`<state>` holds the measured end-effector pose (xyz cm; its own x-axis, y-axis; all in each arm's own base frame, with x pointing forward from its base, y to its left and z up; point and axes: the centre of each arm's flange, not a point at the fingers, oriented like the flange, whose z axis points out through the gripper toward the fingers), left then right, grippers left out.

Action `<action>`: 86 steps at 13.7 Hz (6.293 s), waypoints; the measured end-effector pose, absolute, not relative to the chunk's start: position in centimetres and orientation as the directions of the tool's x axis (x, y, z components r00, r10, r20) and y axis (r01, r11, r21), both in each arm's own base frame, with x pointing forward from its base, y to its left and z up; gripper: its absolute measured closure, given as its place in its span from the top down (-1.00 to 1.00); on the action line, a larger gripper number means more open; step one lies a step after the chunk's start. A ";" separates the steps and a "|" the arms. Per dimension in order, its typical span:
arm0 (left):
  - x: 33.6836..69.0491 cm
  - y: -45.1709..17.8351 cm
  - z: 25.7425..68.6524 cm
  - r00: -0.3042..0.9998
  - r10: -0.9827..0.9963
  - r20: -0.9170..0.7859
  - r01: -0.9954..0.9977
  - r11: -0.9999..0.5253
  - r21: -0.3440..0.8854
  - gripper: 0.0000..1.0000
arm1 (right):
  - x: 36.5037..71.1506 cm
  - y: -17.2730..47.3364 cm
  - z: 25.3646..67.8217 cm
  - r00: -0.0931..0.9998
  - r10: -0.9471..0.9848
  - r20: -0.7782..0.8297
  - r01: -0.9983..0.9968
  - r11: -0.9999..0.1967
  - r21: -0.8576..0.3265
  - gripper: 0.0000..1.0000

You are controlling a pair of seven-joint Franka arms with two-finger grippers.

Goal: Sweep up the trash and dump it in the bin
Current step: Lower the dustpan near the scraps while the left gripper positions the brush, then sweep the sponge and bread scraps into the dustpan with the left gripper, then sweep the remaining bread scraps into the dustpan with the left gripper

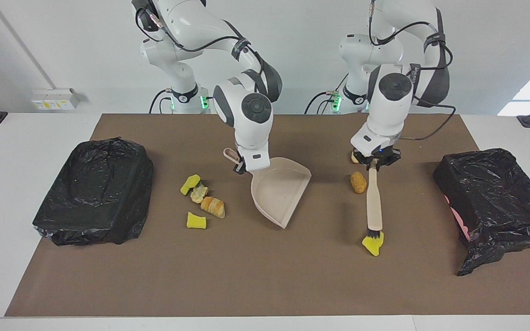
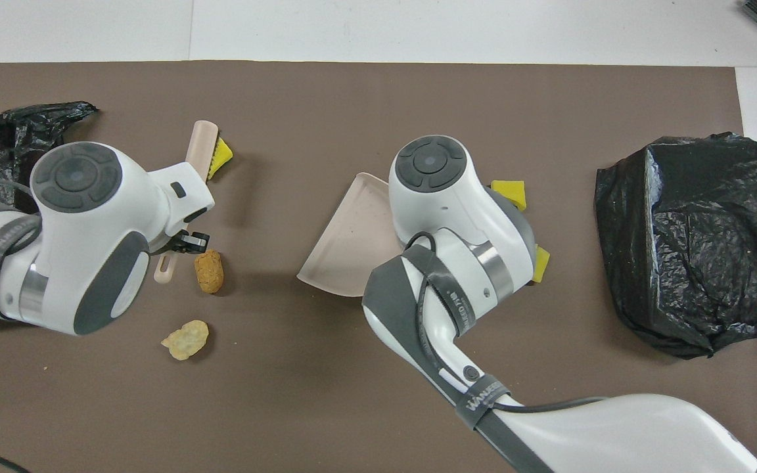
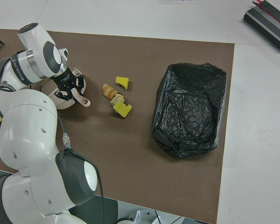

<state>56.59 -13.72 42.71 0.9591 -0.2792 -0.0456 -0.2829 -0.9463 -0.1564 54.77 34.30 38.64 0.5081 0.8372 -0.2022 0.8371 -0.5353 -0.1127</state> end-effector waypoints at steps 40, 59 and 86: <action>47.6 -19.1 43.9 0.733 -0.577 -0.361 -0.584 -0.805 0.103 -0.47 | 46.1 41.5 35.0 0.372 0.903 -0.217 0.905 -0.404 -0.130 -0.37; 37.7 -6.4 35.9 0.927 0.206 -0.312 0.172 -0.976 -0.131 -0.47 | 44.3 39.7 34.5 0.182 0.953 -0.242 0.963 -0.222 -0.150 -0.37; 33.0 -19.8 41.0 0.893 0.199 -0.403 0.152 -0.978 -0.146 -0.47 | 43.3 40.3 34.9 0.192 0.940 -0.284 0.955 -0.246 -0.168 -0.37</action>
<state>32.96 -19.82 41.04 0.8932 0.1992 -0.4032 0.1521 -0.9775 -0.1459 43.27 40.27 34.94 0.1918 0.9395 -0.2837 0.9546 -0.2457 -0.1683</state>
